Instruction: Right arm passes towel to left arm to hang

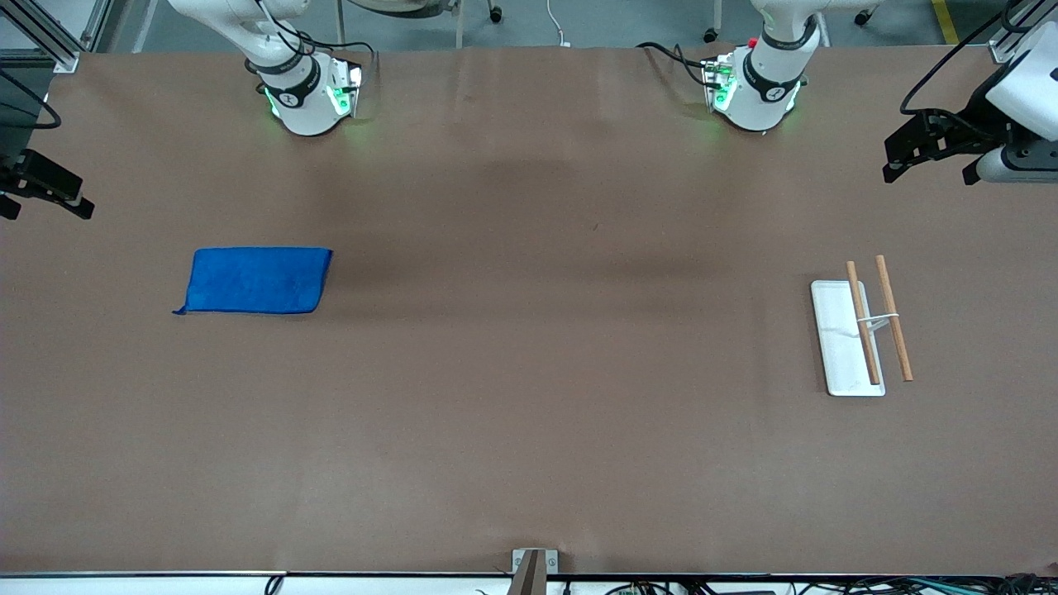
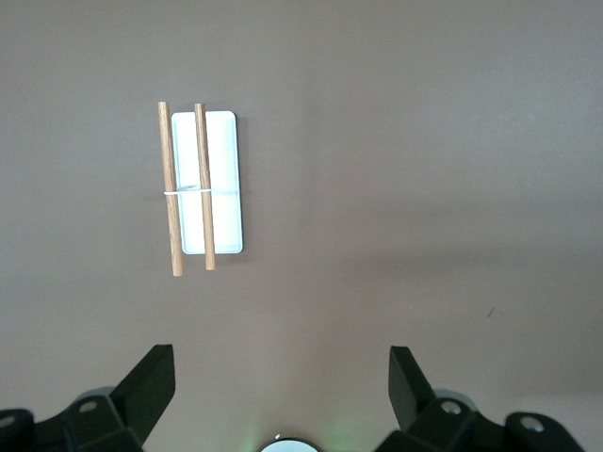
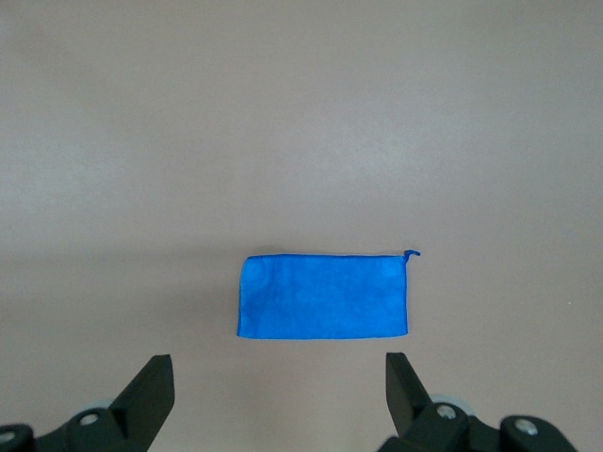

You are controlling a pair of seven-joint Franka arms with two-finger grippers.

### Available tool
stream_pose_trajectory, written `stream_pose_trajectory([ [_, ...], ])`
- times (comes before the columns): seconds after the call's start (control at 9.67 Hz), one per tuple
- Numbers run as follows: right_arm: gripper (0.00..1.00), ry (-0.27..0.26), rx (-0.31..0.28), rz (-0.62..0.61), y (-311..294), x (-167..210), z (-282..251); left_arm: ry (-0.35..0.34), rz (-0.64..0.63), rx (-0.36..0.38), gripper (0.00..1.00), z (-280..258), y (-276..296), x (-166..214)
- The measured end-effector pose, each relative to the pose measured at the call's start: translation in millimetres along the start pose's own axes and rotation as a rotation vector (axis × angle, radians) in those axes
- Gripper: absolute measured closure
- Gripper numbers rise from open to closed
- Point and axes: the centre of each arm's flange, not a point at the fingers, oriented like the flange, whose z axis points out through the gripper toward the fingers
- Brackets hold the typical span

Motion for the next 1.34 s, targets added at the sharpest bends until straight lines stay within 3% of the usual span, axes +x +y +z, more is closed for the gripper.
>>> stream_pose_trajectory([
  [1.03,0.02,0.0,0.023,0.047,33,-3,3,0.007,0.0,-0.003,0.0,-2,-1,5],
  [1.34,0.03,-0.027,0.016,0.045,32,6,82,0.004,0.001,-0.003,0.0,-1,-1,6],
])
